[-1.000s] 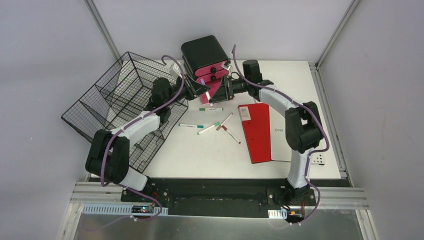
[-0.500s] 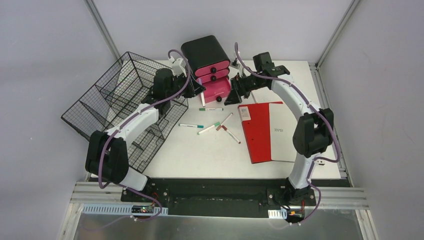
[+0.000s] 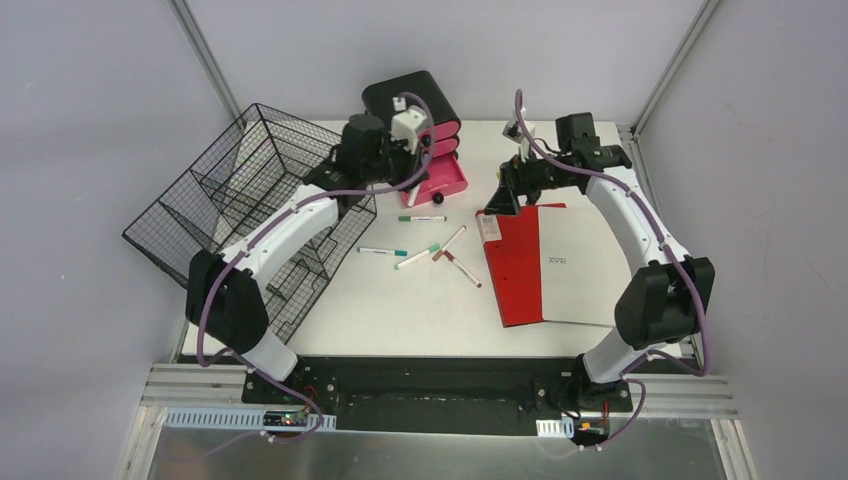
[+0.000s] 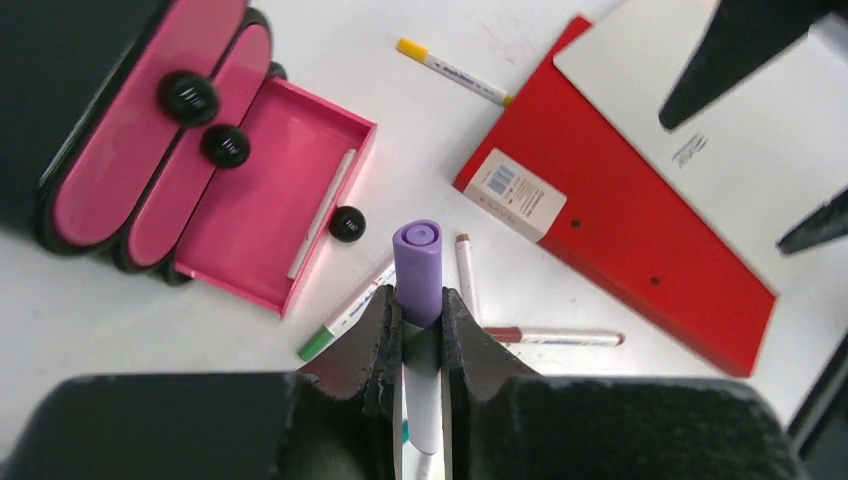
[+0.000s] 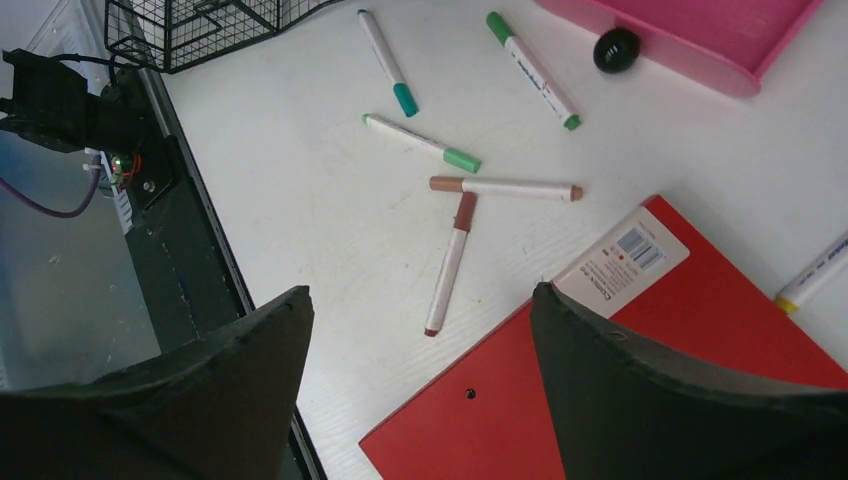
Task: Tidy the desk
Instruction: Place the stationery in the drawer.
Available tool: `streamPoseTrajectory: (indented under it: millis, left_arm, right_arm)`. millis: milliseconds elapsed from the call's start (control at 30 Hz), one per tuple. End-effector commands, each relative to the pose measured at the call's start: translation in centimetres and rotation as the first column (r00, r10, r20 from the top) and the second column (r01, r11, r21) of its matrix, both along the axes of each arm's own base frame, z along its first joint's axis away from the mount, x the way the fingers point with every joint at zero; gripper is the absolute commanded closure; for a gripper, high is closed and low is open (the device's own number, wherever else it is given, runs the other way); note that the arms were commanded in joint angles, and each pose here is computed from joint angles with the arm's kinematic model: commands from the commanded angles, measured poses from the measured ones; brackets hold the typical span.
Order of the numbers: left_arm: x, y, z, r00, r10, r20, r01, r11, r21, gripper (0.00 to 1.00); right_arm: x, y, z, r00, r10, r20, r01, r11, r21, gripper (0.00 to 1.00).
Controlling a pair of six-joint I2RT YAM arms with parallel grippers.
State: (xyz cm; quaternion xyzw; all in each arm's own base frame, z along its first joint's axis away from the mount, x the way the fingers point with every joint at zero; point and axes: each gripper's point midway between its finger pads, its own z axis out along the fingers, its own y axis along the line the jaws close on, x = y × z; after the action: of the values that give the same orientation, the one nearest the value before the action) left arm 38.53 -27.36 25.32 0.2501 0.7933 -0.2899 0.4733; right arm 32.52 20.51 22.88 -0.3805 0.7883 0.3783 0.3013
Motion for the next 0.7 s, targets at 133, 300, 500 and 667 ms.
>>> streamPoseTrajectory:
  millis: [133,300,500,667]
  left_arm:
    - [2.0,-2.5,-2.4,0.966,-0.179,0.187,0.098,0.922,0.374,1.0]
    - [5.5,-2.6,-4.1,0.955,-0.193,0.227,0.058,0.868,0.492,1.0]
    - [8.6,-3.1,-6.7,0.945,-0.223,0.24,0.043,0.81,0.585,1.0]
    - [10.7,-2.9,-7.8,0.945,-0.202,0.259,-0.01,0.77,0.638,1.0]
  right_arm:
    - [1.6,-3.2,0.7,0.997,-0.078,-0.014,0.079,0.991,0.106,0.17]
    - [2.7,-4.7,0.2,0.99,-0.134,-0.039,0.138,0.984,0.112,0.14]
    - [3.2,-5.4,-0.1,0.985,-0.166,-0.039,0.169,0.98,0.106,0.14]
    - [3.4,-5.6,-0.4,0.983,-0.175,-0.05,0.179,0.978,0.108,0.14]
